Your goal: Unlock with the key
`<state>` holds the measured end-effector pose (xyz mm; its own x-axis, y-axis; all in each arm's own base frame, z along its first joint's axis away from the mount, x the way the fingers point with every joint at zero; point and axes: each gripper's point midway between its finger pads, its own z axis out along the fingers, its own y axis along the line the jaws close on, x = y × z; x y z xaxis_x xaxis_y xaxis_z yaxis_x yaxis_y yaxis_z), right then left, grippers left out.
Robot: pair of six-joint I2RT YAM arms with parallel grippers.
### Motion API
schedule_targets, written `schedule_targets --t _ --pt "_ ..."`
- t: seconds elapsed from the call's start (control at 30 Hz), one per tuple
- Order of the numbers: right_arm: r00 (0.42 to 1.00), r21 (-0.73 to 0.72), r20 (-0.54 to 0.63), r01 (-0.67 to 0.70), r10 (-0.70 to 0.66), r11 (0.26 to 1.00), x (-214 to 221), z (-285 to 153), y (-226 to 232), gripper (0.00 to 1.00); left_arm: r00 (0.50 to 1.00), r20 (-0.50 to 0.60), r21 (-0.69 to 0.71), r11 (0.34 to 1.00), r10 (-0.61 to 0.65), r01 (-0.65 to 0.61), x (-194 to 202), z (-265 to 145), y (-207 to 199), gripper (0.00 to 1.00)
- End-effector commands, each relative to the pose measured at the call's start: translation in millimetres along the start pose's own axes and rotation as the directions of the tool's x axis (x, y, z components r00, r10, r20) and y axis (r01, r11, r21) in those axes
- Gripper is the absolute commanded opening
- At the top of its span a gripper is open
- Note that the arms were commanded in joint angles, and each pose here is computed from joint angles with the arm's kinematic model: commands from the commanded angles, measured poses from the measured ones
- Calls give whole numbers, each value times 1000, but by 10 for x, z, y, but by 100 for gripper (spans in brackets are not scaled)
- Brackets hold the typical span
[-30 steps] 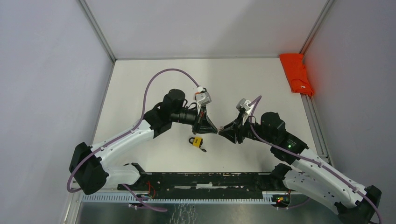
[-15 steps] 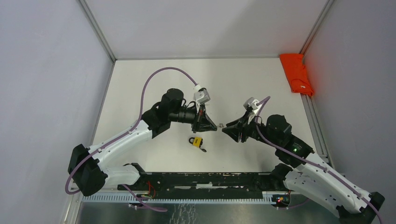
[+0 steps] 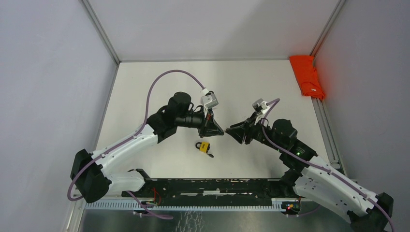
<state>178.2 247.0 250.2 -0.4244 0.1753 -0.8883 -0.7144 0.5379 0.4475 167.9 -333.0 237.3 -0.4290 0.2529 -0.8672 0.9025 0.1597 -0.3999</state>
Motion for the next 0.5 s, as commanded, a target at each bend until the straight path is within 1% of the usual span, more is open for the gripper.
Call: schedule_targets --t 0.0,0.17,0.23,0.4,0.47 --pt "999 -33 36 -4 5 999 -74 93 48 41 991 76 14 993 112 -113 -327 -99 -149 2" --pt "999 -37 35 -14 15 999 -45 131 36 38 990 79 24 993 115 -118 -334 -119 -188 2" --pt "999 -47 31 -16 17 999 -32 137 49 32 990 80 21 993 117 -119 -336 -122 -185 2" --pt "1000 -83 19 -14 16 996 -4 131 109 7 991 77 17 993 114 -115 -326 -111 -164 2" --pt "1000 -91 16 -8 9 996 -3 121 123 2 991 76 16 993 113 -115 -326 -105 -161 2"
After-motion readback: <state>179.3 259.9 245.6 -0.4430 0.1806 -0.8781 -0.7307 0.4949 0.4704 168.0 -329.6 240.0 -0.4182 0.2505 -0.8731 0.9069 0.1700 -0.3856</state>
